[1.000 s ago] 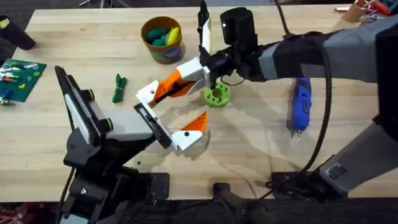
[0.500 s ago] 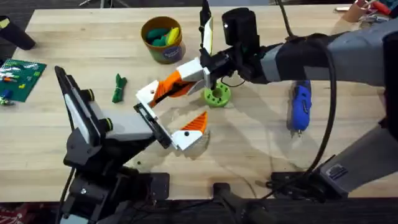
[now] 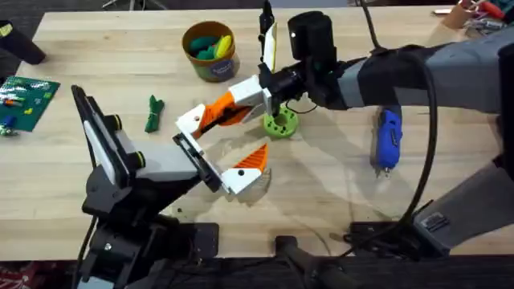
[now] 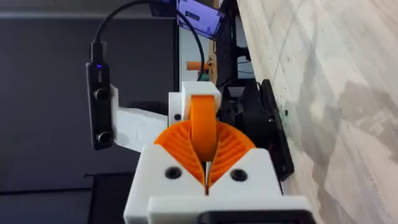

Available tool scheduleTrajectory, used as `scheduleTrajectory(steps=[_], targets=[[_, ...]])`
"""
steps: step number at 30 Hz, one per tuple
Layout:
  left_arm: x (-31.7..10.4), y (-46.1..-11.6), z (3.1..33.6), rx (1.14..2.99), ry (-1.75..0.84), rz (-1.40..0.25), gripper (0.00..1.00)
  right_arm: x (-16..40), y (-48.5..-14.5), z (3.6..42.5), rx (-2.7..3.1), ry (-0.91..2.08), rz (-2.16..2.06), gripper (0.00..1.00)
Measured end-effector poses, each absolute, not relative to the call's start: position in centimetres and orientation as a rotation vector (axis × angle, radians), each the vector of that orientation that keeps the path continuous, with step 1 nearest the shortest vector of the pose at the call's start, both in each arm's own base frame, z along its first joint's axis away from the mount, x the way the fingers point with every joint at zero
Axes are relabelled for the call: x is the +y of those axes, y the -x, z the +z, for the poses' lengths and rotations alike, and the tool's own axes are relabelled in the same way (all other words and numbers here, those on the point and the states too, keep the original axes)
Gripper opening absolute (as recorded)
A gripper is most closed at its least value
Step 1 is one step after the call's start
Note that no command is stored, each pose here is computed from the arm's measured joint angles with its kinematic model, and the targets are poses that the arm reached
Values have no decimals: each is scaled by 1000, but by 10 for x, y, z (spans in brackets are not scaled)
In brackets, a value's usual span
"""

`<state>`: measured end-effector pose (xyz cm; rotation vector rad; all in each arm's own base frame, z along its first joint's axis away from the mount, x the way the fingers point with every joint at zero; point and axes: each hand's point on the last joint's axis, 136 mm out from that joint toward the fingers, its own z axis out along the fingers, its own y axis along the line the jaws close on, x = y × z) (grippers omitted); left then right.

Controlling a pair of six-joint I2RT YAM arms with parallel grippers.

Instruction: Pick up the gripper from the table and insert it into the empty holder that is missing its gripper. Then pick up a screw, insert it into the mounting hole, and use the screwdriver to tighten it. Finally, clean up the table by picking up the vegetable and placing it into the bucket.

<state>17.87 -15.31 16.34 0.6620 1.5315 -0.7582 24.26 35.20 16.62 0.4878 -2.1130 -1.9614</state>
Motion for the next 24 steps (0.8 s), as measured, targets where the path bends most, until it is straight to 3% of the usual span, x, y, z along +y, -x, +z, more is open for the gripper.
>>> scheduleTrajectory(steps=[8, 10, 15, 16, 18, 24], targets=[[-153, -179, 163, 1532, -662, -758, 985, 352, -243, 166, -2121, -484, -1963, 30], [-153, -179, 163, 1531, -662, -757, 985, 353, -243, 165, -2128, -475, -1960, 161], [-155, -176, 164, 1516, -689, -756, 986, 360, -236, 153, -2161, -434, -1918, 858], [-156, -175, 164, 1512, -700, -764, 986, 362, -236, 151, -2168, -431, -1914, 949], [-159, -171, 164, 1507, -719, -780, 986, 364, -236, 149, -2180, -424, -1910, 991], [-162, -168, 164, 1499, -739, -797, 986, 366, -239, 148, -2205, -411, -1910, 995]])
